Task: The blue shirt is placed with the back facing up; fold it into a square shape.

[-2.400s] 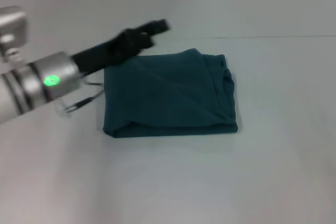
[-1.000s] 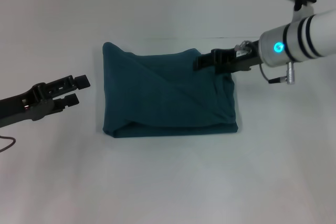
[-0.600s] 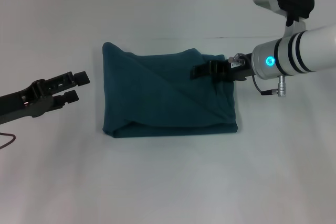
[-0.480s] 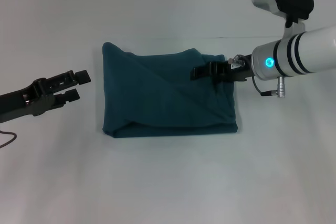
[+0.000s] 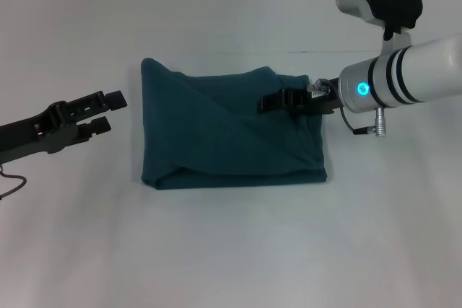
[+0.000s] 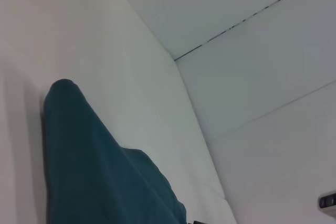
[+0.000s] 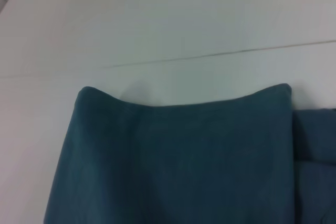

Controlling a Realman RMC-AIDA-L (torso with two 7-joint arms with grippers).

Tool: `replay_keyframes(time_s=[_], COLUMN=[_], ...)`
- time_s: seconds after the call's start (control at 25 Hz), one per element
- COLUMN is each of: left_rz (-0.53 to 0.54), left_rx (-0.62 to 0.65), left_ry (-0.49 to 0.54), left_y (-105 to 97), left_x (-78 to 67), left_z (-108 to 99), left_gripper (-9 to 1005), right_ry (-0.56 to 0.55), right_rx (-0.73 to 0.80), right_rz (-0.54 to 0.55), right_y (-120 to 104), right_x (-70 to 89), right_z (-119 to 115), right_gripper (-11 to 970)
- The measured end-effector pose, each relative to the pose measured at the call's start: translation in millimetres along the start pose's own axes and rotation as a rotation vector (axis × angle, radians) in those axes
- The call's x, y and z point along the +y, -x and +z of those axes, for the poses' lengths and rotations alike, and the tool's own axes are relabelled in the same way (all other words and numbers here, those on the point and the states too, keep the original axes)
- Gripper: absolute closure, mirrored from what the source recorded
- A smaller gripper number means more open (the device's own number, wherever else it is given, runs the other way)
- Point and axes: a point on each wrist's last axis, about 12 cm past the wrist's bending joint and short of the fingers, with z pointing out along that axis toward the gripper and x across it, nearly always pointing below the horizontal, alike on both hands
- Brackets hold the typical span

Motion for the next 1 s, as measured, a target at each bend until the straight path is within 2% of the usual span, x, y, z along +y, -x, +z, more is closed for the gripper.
replay_keyframes(time_s=[0.4,0.8,1.0], left_rz=[0.005,0.002,0.002], left_rx=[-0.009,-0.019,-0.021], left_ry=[-0.005,0.004,0.006], left_y=[2.5,3.2,3.5], left_x=[-1.5,0.0,0.1], left_z=[1.1,1.6,1.8], left_gripper=[77,77,77], right_ry=[-0.001,0.030,0.031], right_rx=[0.018,-0.005,-0.011], right_rz=[0.018,0.024,0.028], right_y=[-3.1,0.7,1.0], right_x=[-5.8,2.4,1.3], right_z=[-2.3,-1.2,-1.7], right_gripper=[280,314,331])
